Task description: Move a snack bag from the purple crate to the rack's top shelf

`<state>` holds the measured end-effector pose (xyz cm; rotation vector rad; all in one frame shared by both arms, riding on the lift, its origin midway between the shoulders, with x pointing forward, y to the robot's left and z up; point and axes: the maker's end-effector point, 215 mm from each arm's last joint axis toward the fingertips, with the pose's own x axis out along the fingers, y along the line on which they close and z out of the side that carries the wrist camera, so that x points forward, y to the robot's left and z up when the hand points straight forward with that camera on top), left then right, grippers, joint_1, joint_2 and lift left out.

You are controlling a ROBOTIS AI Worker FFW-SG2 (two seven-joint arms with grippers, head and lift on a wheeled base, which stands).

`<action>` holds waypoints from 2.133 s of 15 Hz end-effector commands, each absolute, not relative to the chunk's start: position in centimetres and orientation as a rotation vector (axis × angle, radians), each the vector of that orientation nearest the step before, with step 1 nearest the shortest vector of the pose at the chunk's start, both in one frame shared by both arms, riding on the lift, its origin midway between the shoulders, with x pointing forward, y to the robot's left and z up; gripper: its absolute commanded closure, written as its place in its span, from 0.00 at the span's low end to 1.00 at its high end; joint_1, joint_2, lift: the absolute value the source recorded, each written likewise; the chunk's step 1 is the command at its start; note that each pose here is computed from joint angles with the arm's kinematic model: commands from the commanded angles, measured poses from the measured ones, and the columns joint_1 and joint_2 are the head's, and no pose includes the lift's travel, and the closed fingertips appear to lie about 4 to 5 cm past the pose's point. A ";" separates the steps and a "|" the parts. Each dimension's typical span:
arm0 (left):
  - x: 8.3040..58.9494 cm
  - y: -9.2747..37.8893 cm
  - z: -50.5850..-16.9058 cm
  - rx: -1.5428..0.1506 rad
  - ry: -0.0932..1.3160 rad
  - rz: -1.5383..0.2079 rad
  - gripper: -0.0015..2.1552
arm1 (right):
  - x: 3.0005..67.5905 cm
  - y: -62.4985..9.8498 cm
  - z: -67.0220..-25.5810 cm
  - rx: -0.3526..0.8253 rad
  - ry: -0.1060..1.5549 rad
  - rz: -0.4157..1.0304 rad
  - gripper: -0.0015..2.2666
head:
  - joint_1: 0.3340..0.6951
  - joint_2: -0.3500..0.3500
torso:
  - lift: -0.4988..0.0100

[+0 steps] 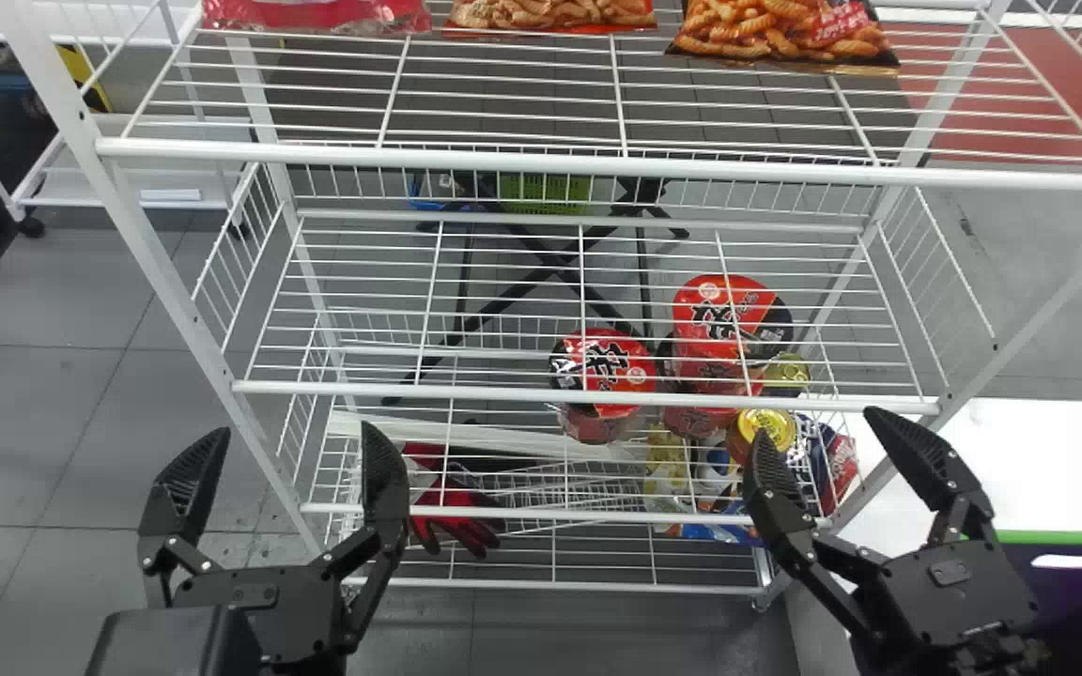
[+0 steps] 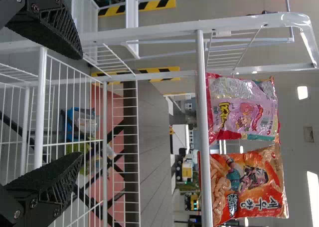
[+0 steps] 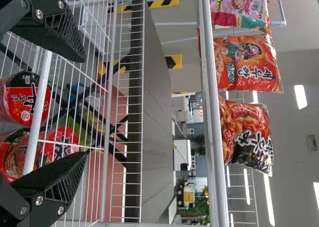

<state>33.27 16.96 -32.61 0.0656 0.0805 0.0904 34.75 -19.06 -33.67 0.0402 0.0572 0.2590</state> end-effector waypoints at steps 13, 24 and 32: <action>33.2 16.9 -33.0 0.066 0.085 0.087 0.06 | 34.7 -19.1 -33.5 0.036 0.054 0.256 0.08 | 1.00 0.45 | 0.28; 33.2 16.8 -33.2 0.067 0.088 0.086 0.06 | 34.6 -19.1 -33.8 0.031 0.060 0.258 0.08 | 1.00 0.44 | 0.19; 33.2 16.9 -33.2 0.067 0.089 0.086 0.06 | 34.6 -19.2 -33.8 0.032 0.062 0.256 0.08 | 1.00 0.44 | 0.13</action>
